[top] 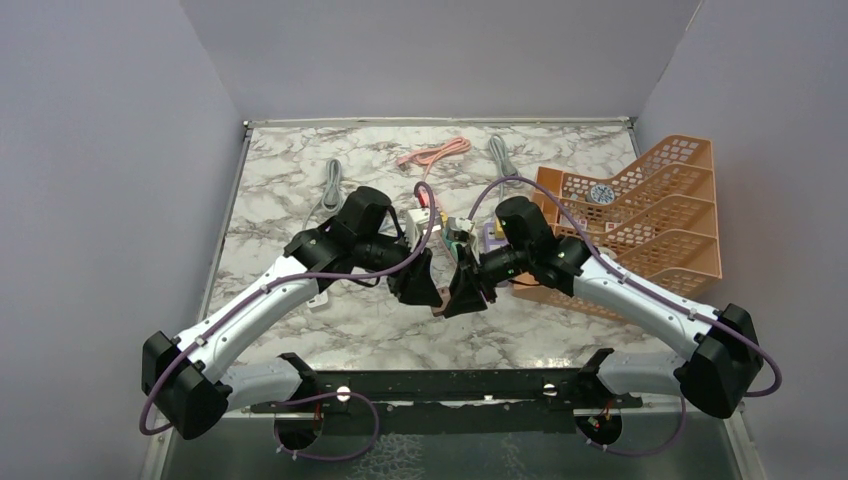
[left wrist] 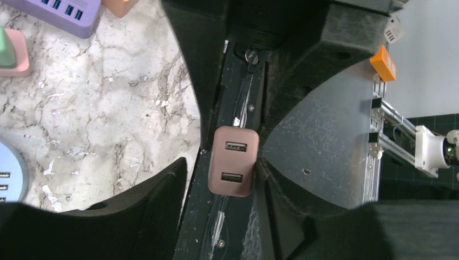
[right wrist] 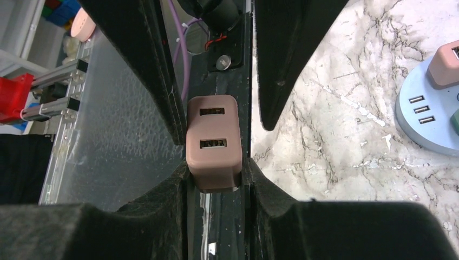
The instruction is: Insert the plug
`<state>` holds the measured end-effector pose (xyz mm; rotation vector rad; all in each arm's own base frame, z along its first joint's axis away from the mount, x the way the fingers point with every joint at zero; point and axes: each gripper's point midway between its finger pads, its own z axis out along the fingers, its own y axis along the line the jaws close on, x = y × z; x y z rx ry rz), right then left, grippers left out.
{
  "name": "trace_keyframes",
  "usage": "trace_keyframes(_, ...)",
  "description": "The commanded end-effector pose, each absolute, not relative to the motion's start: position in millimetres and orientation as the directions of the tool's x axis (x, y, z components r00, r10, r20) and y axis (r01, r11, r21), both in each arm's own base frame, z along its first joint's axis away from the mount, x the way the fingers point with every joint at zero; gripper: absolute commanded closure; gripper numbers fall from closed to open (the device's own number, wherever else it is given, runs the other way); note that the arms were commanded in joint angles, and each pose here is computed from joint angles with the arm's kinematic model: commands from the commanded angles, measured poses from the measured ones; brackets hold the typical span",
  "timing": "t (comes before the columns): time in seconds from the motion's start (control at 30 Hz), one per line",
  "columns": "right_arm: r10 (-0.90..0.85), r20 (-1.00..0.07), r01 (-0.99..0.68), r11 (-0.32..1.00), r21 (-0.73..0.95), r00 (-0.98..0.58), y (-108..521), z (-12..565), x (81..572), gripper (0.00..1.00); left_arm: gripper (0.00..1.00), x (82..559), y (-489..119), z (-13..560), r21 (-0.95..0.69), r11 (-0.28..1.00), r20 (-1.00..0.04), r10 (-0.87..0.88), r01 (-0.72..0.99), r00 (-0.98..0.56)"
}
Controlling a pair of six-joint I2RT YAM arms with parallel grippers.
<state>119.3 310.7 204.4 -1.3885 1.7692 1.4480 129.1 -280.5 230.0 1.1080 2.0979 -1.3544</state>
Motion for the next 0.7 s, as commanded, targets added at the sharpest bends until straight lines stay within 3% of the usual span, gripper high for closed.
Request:
trace_keyframes(0.0, -0.369, -0.868, -0.898, -0.156, 0.411, -0.333, 315.3, 226.8, 113.2, 0.99, 0.56, 125.9, -280.9, 223.5, -0.550, 0.194, -0.700, 0.423, 0.812, -0.575)
trace_keyframes(0.13, -0.368, -0.873, -0.902, -0.164, 0.400, -0.320, 314.2, 227.3, 111.8, 0.99, 0.66, 121.9, -281.7, 228.8, -0.548, 0.158, -0.714, 0.423, 0.822, -0.557)
trace_keyframes(0.43, -0.348, -0.885, -0.903, -0.184, 0.389, -0.310, 315.4, 237.4, 110.5, 0.99, 0.54, 120.9, -282.4, 227.0, -0.547, 0.146, -0.715, 0.430, 0.824, -0.551)
trace_keyframes(0.67, -0.354, -0.878, -0.898, -0.177, 0.402, -0.323, 317.7, 236.0, 112.6, 0.99, 0.60, 124.1, -284.7, 232.9, -0.532, 0.145, -0.737, 0.406, 0.834, -0.541)
